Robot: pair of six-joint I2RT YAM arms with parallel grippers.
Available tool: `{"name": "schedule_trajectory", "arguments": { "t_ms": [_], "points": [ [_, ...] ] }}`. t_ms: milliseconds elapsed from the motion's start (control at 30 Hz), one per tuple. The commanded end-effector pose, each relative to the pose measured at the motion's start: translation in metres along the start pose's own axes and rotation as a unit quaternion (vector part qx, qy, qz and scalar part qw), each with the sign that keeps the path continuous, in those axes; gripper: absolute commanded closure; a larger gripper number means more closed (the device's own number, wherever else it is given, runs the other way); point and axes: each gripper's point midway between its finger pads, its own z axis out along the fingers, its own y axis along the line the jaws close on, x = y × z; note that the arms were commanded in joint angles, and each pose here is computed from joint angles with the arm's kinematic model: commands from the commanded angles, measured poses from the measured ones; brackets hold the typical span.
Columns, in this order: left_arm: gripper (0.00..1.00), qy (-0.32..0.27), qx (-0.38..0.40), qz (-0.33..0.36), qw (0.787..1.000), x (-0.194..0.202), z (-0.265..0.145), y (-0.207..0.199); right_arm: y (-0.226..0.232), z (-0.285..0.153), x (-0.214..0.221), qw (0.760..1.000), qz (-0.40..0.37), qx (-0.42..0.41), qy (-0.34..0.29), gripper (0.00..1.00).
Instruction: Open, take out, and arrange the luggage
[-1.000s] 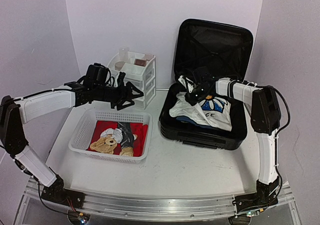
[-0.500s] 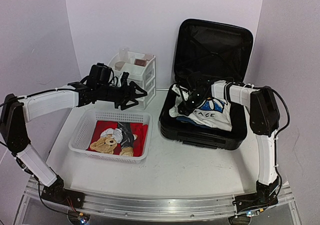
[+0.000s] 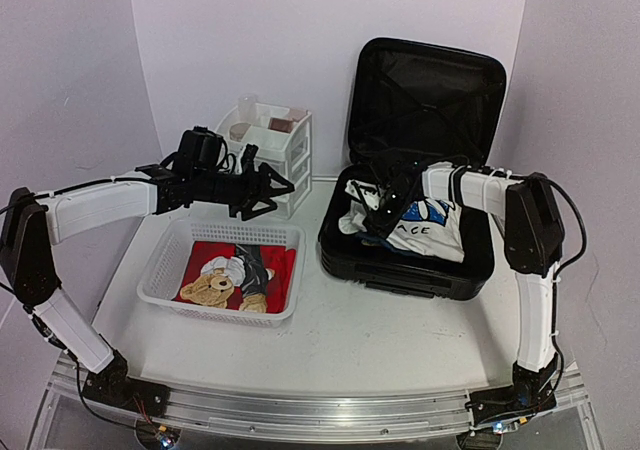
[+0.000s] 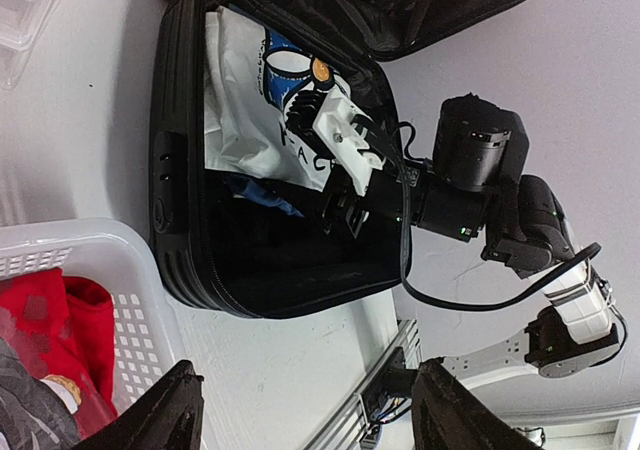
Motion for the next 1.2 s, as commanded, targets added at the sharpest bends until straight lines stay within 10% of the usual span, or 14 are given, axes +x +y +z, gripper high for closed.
{"name": "schedule_trajectory", "arguments": {
  "t_ms": [0, 1167],
  "points": [
    [0.28, -0.018, 0.032, 0.034, 0.999, -0.006, -0.012, -0.024, -0.025, -0.018, -0.004, 0.998, -0.007, 0.057, 0.009, 0.37],
    [0.28, -0.007, 0.038, 0.031, 0.999, -0.005, -0.008, -0.025, -0.009, -0.025, 0.013, 0.999, -0.011, 0.035, 0.005, 0.25]
  ]
}}
